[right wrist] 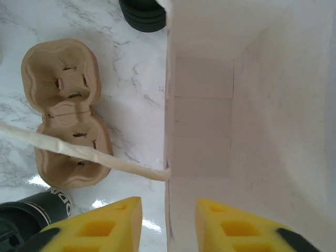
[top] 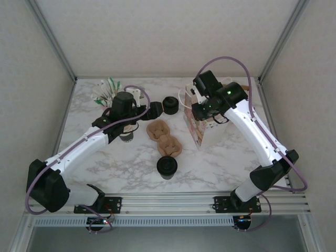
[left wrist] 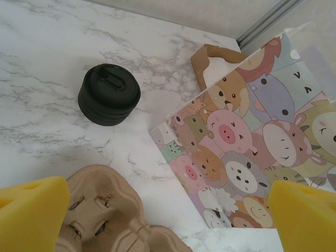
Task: Pack the takeout coffee
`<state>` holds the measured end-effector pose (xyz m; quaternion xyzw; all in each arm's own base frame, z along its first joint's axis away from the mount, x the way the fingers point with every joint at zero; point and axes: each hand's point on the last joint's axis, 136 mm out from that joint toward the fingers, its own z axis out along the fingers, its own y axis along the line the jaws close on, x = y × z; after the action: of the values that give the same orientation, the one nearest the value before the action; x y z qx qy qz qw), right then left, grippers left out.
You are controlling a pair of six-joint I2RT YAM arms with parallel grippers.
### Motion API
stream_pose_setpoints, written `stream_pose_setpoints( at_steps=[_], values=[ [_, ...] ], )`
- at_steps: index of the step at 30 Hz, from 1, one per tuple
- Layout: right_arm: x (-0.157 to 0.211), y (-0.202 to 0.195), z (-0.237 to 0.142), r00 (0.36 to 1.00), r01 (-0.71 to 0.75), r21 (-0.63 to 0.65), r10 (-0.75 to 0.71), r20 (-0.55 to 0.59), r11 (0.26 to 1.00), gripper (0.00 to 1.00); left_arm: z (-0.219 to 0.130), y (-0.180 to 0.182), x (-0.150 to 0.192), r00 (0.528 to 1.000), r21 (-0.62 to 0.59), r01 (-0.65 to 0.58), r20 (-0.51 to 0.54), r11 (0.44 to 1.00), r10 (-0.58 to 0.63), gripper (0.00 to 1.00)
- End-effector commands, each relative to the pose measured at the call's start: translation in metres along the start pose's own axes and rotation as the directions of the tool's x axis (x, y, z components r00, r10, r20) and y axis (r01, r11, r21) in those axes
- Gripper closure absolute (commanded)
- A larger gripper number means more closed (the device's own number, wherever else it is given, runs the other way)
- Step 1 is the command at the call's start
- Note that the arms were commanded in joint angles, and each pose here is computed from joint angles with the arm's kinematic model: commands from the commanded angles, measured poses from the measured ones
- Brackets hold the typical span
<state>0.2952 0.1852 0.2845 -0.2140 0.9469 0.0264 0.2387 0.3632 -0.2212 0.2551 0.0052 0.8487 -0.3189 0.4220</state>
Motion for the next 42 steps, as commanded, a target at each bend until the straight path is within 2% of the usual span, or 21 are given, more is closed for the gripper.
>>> stream_pose_setpoints(
  at_steps=[1,6,10,15,24,28,36,39,42],
  values=[
    [-0.009,-0.004,-0.035,0.993,-0.039,-0.005,0.039,0.112,0.999,0.55,-0.020,-0.006,-0.016,0.997,0.009,0.004,0.071,1.000,-0.004,0.02],
    [-0.017,0.012,-0.069,0.972,-0.037,-0.141,0.068,0.223,0.989,0.31,-0.047,-0.010,-0.027,0.988,0.018,0.004,0.157,1.000,-0.006,0.00],
    [-0.021,0.036,-0.085,0.956,0.004,-0.272,0.076,0.282,0.962,0.02,-0.072,-0.007,-0.031,0.973,0.013,0.016,0.228,1.000,-0.019,0.01],
    [-0.024,0.066,-0.091,0.952,0.077,-0.341,0.033,0.305,0.937,0.01,-0.089,0.006,-0.019,0.968,-0.014,0.053,0.245,0.998,-0.048,0.00],
    [-0.021,0.131,-0.059,0.967,0.189,-0.344,-0.114,0.227,0.920,0.01,-0.086,0.035,0.054,0.975,-0.012,0.205,0.090,0.979,-0.203,0.00],
    [-0.020,0.144,-0.027,0.978,0.188,-0.314,-0.149,0.144,0.931,0.01,-0.086,0.056,0.086,0.963,-0.052,0.267,0.050,0.962,-0.265,0.00],
    [-0.012,0.145,0.046,0.994,0.108,-0.208,-0.103,0.033,0.972,0.01,-0.075,0.085,0.145,0.928,-0.096,0.364,-0.046,0.927,-0.369,0.00],
    [-0.006,0.157,0.071,0.993,0.116,-0.232,-0.121,-0.007,0.966,0.01,-0.071,0.097,0.159,0.923,-0.135,0.371,-0.056,0.919,-0.381,0.00],
    [-0.002,0.165,0.093,0.991,0.124,-0.250,-0.135,-0.026,0.960,0.01,-0.066,0.101,0.166,0.912,-0.129,0.397,-0.060,0.909,-0.407,0.06]
  ],
)
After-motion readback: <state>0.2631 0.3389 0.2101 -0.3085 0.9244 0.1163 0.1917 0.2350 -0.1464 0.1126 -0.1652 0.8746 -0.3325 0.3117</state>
